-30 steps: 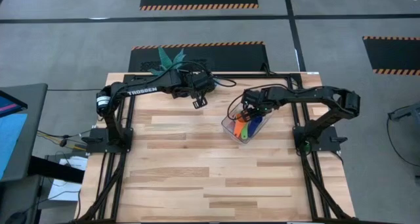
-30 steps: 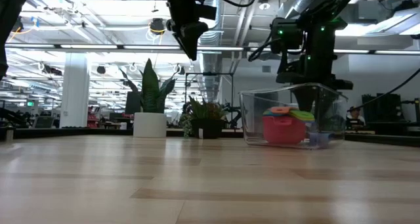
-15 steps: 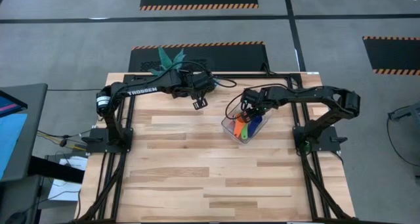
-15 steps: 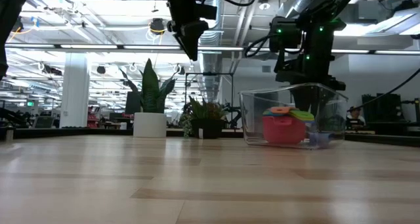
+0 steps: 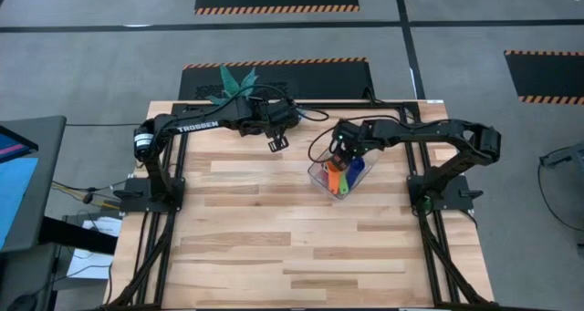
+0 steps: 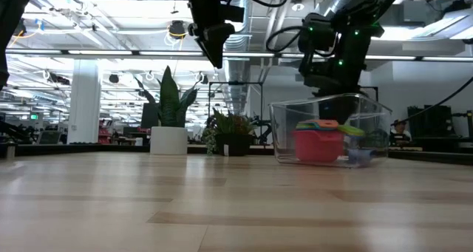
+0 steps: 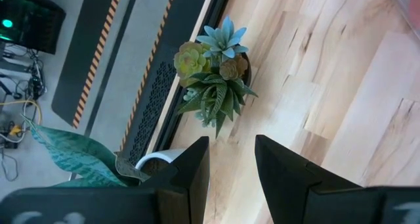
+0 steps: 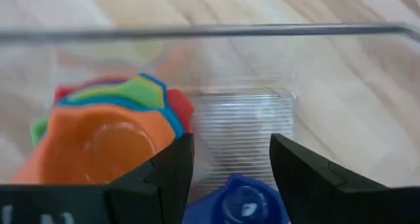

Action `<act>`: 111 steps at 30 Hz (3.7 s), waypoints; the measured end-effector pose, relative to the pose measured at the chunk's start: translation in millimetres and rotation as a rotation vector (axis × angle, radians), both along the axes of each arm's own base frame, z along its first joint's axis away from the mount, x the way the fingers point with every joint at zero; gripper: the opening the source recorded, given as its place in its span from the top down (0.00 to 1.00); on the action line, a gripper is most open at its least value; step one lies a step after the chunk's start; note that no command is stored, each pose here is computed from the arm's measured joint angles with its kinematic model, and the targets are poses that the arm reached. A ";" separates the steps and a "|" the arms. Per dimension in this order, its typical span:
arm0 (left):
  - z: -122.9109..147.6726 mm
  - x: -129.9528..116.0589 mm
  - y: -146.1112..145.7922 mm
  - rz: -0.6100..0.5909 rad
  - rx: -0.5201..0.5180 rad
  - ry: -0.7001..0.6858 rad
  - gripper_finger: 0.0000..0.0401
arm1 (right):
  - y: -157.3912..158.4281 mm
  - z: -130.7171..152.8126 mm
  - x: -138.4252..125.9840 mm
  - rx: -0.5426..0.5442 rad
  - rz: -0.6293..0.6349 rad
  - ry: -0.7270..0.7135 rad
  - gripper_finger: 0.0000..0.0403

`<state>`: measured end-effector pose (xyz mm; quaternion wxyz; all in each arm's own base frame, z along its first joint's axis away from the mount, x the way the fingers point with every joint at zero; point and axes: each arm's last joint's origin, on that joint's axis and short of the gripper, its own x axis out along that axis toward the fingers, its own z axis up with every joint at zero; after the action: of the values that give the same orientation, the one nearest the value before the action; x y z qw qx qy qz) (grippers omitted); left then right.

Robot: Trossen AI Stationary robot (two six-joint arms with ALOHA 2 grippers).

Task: Nest measuring cups in basket
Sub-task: Adjust the nested measuring cups in the transparent bin

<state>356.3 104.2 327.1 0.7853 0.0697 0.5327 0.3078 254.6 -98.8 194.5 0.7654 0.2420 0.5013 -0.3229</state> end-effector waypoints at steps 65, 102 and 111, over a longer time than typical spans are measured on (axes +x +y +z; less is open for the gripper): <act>0.0 2.8 -2.0 0.012 -0.098 -0.078 0.72 | -28.8 -49.3 28.4 0.072 0.577 0.548 0.45; 0.0 2.9 -2.1 0.020 -0.105 -0.085 0.72 | -27.5 -18.8 16.8 -0.043 0.502 0.674 0.93; -0.1 3.0 -2.1 0.020 -0.104 -0.085 0.72 | -39.7 8.7 28.4 -0.157 0.466 0.673 0.93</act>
<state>359.3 102.1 327.0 0.8066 0.0101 0.5148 0.2902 283.0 -138.5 203.2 0.6274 -0.0560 0.7389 -0.2395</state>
